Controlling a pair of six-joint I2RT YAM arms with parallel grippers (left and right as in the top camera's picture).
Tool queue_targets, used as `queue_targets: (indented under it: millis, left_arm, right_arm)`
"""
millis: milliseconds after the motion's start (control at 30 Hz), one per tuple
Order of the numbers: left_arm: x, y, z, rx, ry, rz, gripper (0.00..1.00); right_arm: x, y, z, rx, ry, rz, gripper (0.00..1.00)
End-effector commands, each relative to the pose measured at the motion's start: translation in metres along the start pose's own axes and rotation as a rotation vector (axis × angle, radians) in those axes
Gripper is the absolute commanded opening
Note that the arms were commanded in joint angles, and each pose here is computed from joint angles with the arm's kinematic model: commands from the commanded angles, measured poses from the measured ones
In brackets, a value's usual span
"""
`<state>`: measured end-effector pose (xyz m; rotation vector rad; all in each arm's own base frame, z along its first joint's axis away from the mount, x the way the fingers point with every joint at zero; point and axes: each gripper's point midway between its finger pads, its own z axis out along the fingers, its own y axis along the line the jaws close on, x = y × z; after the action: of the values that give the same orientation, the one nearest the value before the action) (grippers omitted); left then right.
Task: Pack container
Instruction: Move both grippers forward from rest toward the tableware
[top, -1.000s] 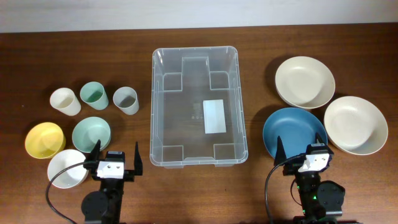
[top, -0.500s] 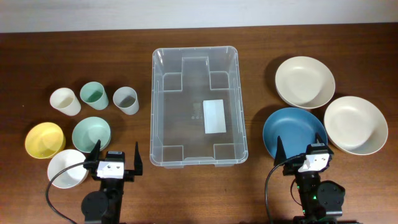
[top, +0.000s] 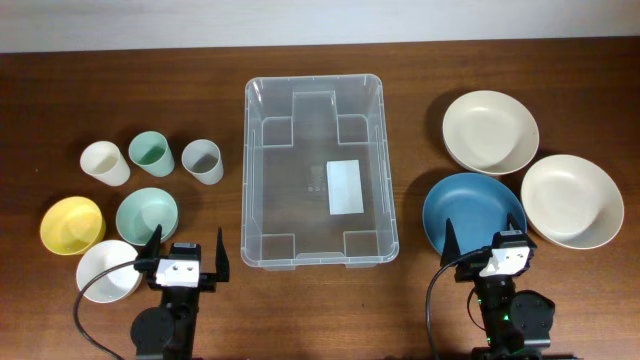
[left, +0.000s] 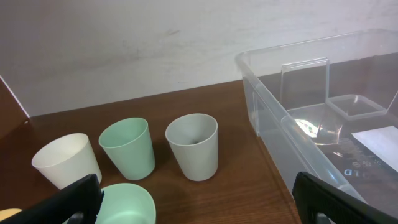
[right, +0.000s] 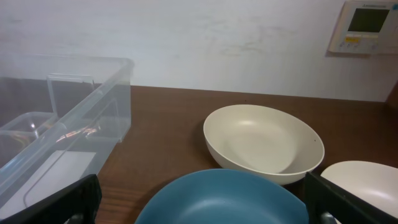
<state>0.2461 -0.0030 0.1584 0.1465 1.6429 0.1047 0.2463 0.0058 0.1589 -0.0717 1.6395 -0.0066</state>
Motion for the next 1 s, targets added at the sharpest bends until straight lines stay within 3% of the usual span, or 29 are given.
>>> queue_targets:
  millis: [0, 967]
  left_arm:
    - [0.001, -0.0009, -0.0001, 0.006, -0.003, -0.012, 1.0]
    - [-0.0029, -0.0004, -0.0001, 0.004, -0.019, -0.012, 1.0]
  right_arm:
    - [0.0019, 0.0008, -0.0002, -0.002, 0.003, 0.007, 0.99]
    - [0.0022, 0.0014, -0.0001, -0.005, 0.004, 0.007, 0.99]
